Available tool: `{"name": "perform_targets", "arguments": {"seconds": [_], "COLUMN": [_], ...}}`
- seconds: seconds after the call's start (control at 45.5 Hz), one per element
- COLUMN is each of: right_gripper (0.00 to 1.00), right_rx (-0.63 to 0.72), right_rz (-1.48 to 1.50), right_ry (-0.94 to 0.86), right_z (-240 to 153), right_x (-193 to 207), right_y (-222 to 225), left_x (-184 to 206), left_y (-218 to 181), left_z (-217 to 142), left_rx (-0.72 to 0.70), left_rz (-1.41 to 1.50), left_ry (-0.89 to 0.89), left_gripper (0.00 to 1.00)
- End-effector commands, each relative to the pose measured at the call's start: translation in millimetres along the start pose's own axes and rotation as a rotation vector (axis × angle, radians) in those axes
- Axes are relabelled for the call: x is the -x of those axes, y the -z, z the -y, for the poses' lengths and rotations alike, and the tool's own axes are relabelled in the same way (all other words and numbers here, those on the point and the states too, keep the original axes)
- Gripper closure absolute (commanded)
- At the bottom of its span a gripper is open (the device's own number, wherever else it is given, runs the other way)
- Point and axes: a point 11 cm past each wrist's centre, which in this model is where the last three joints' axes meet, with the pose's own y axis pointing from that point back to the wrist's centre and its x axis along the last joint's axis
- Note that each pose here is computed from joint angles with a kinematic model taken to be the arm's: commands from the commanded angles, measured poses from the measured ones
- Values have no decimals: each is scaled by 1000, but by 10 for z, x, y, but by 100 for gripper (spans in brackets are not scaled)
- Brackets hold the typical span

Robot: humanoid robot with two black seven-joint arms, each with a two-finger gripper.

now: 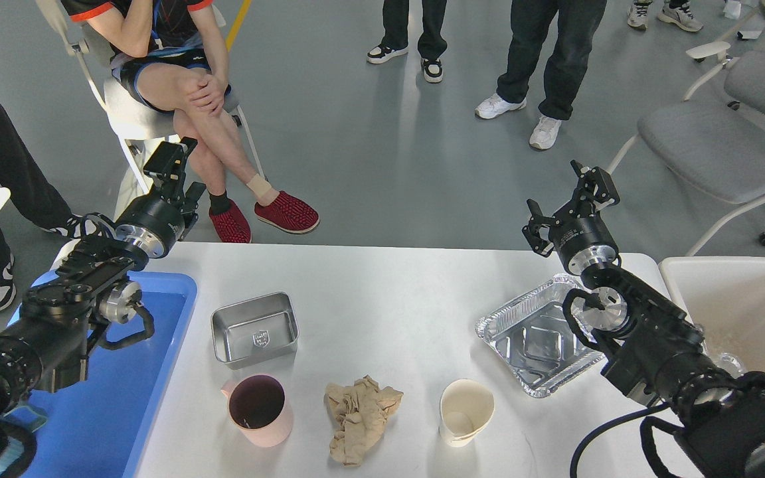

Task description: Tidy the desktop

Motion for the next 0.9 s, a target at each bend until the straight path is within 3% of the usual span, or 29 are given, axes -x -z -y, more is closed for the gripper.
{"name": "perform_targets", "arguments": {"seconds": [0.0,0.132,0.373,0.593,0.725,0.746,0.878], "right_gripper": [0,0,0,0,0,0,0], "right_rx": [0,1,7,7,7,9,9], "right_rz": [1,3,15,15,15,15,16], "right_ry": [-1,-1,5,6,6,8,8], "right_z": [-4,-4,-4,-4,-4,-5,-5], "right_x": [-7,-2,50,52,52,58,63], "right_y": [-3,-9,-73,-73,-73,-81,-88], "left_x": [-121,-298,-1055,-1385,-1513,-1626,-1728], "left_y": [113,206,-156,-431,-685,-828,-1150], "left_z": [-136,-305,-873,-2098,-2613,-2831,-2904], "left_rx": [-103,-192,-322,-431,-462,-491,-482], "left_rz": [169,316,581,646,659,636,636], "left_ry": [139,245,475,618,610,587,578], "left_gripper": [4,4,5,5,5,5,5]}}
